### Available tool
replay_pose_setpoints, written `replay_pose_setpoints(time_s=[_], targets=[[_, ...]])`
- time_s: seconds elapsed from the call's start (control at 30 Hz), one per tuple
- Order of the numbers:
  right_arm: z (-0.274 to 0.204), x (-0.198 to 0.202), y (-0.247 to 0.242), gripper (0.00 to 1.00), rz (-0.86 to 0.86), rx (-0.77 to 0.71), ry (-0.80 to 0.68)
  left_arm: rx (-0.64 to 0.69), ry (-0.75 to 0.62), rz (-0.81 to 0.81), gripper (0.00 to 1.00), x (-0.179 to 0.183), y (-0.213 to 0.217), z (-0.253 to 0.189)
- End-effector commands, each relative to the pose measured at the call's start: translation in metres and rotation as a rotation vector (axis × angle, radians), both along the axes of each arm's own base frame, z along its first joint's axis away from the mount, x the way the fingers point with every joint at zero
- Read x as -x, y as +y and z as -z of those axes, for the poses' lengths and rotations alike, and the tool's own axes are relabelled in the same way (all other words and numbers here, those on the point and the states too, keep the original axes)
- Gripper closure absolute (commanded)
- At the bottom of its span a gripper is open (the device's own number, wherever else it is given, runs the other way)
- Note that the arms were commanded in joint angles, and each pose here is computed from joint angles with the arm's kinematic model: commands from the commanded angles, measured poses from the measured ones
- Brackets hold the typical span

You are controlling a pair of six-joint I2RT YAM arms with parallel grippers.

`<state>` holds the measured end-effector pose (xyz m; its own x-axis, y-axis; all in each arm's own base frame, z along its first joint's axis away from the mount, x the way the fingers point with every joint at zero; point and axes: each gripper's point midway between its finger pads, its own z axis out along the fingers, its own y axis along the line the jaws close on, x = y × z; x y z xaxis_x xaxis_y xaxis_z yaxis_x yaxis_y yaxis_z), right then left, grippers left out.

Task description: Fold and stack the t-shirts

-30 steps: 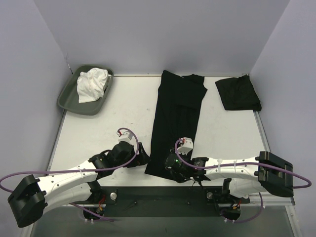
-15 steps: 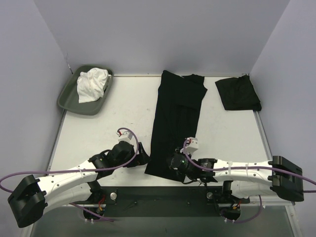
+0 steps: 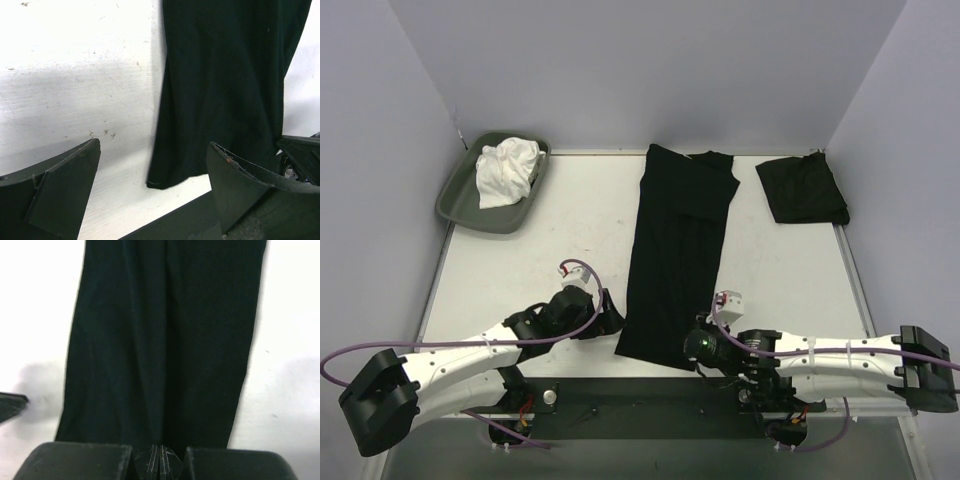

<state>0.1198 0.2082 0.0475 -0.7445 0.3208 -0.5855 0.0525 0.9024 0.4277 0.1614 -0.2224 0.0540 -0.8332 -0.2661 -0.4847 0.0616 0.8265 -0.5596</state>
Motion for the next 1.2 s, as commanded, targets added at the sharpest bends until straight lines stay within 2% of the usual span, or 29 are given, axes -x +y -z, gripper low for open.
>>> replay_pose_setpoints(time_s=[0.0,0.07,0.13,0.17,0.2,0.3,0.5,0.63,0.87,1.0,1.17], targets=[[0.018,0.015,-0.027,1.0,0.004,0.134,0.05,0.058,-0.032,-0.002,0.04,-0.008,-0.01,-0.012],[0.02,0.016,-0.025,1.0,-0.011,0.159,0.057,0.063,-0.036,-0.002,0.04,-0.009,-0.012,-0.015],[0.016,0.014,-0.021,0.7,-0.027,0.2,0.048,0.062,-0.038,0.001,0.04,-0.01,-0.014,-0.018],[0.012,0.013,-0.022,0.58,-0.035,0.227,0.04,0.075,-0.049,0.003,0.04,-0.012,-0.017,-0.026],[0.006,0.006,-0.024,0.39,-0.023,0.259,0.004,0.078,-0.058,0.007,0.04,-0.014,-0.018,-0.031],[-0.02,-0.01,-0.018,0.23,-0.023,0.303,-0.077,0.105,-0.1,0.026,0.04,-0.021,-0.028,-0.059],[-0.051,-0.036,-0.016,0.19,0.012,0.3,-0.136,0.169,-0.159,0.096,0.04,-0.033,-0.059,-0.109],[-0.056,-0.05,-0.035,0.19,0.075,0.292,-0.146,0.227,-0.128,0.17,0.04,-0.029,-0.086,-0.112],[-0.053,-0.052,-0.07,0.2,0.169,0.214,-0.167,0.326,-0.072,0.257,0.04,-0.018,-0.129,-0.087],[-0.048,-0.049,-0.079,0.21,0.173,0.201,-0.149,0.332,-0.038,0.288,0.04,-0.007,-0.138,-0.069],[-0.043,-0.045,-0.081,0.21,0.168,0.204,-0.126,0.305,0.017,0.285,0.04,0.007,-0.129,-0.037]])
